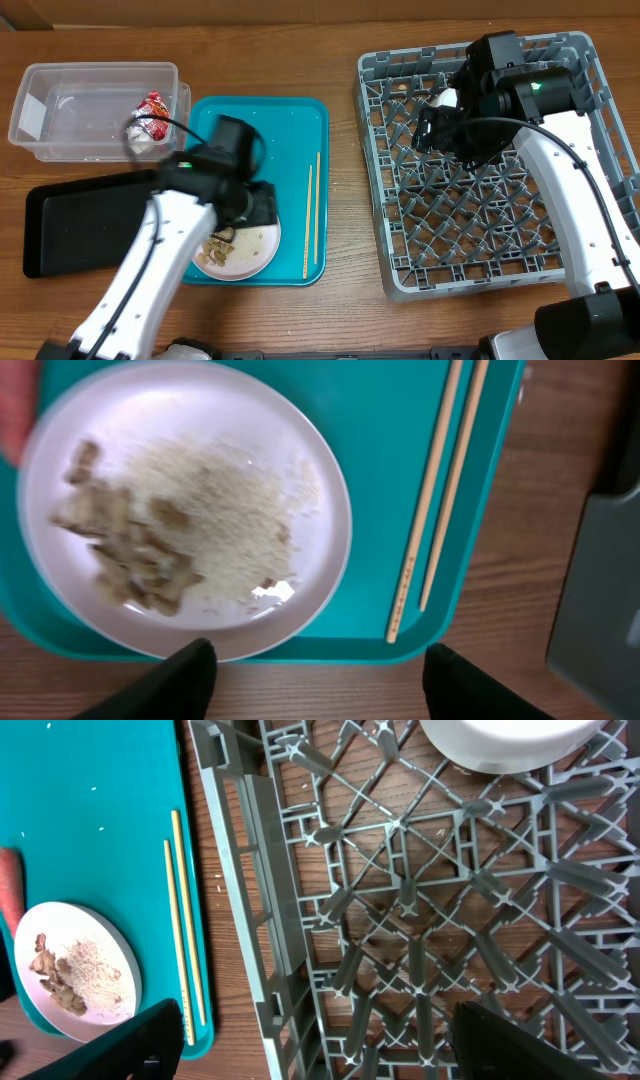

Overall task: Sort waste into correct bins and load items into the dishwasher
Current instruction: 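Grasp the rice plate rim with the left gripper and lift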

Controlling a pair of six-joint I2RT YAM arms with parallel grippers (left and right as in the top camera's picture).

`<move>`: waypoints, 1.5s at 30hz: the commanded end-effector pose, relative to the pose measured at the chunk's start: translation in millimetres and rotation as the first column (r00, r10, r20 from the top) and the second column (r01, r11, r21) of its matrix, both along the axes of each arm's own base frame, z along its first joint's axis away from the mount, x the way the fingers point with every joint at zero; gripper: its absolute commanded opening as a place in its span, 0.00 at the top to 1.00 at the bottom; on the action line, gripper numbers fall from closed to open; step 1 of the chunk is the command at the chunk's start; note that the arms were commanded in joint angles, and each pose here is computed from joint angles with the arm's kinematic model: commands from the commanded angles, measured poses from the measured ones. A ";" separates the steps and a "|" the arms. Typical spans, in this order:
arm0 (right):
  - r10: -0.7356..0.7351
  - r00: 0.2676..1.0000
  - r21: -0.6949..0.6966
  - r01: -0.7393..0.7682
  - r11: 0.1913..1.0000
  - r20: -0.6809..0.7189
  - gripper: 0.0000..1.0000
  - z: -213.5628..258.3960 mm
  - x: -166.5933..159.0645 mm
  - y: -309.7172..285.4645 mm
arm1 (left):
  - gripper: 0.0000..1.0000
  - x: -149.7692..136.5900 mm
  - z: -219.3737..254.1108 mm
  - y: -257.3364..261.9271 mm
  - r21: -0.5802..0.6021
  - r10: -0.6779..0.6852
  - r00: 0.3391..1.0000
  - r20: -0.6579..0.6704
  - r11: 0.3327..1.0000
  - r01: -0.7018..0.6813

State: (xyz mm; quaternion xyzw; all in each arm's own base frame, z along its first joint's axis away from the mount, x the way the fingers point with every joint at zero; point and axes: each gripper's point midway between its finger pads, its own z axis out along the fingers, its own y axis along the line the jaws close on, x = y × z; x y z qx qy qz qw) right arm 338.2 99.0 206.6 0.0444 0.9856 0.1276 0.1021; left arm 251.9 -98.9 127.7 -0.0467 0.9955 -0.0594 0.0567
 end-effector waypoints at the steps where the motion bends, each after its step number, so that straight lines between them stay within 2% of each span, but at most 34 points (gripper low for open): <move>1: 0.008 1.000 0.009 -0.008 1.000 -0.005 0.12 -0.9 -0.9 1.2 | 0.35 -14.3 -30.5 -16.1 0.030 -0.026 0.995 -0.101 0.999 0.029; 9: 0.008 1.000 0.009 -0.008 1.000 -0.006 0.12 -1.0 -1.1 1.1 | 0.39 -22.7 -84.7 -25.1 0.121 -0.076 0.961 -0.264 0.986 0.111; 14: 0.008 1.000 0.009 -0.008 1.000 -0.006 0.12 -1.0 -1.1 1.1 | 0.42 -21.9 -109.1 -23.3 0.153 -0.067 0.946 -0.316 0.981 0.120; 16: 0.008 1.000 0.009 -0.008 1.000 -0.006 0.11 -1.0 -1.1 1.1 | 0.46 -21.2 -117.4 -23.7 0.157 -0.065 0.942 -0.329 0.980 0.122; 22: 0.008 1.000 0.008 -0.008 1.000 -0.010 0.12 -1.2 -2.0 1.0 | 0.71 -21.3 -133.1 -22.8 0.172 -0.060 0.932 -0.357 0.977 0.128; 24: 0.008 1.000 0.008 -0.008 1.000 -0.009 0.12 -1.1 -2.0 1.0 | 0.84 -19.9 -133.6 -19.8 0.190 -0.058 0.935 -0.351 0.973 0.132; 26: 0.008 1.000 0.008 -0.008 1.000 -0.012 0.12 -1.3 -2.6 0.9 | 0.89 -17.1 -133.5 -13.9 0.223 -0.055 0.939 -0.338 0.965 0.137; 31: 0.008 1.000 0.007 -0.008 1.000 -0.017 0.12 -1.6 -3.7 0.6 | 0.96 2.6 -127.0 2.2 0.333 -0.052 0.963 -0.266 0.932 0.142; 38: 0.008 1.000 0.007 -0.008 1.000 -0.017 0.12 -1.7 -3.8 0.6 | 0.96 32.3 -102.8 -1.1 0.368 -0.059 0.981 -0.186 0.921 0.125; 45: 0.008 1.000 0.007 -0.008 1.000 -0.017 0.12 -1.6 -3.6 0.7 | 0.96 45.6 -76.2 0.1 0.402 -0.054 0.985 -0.161 0.908 0.116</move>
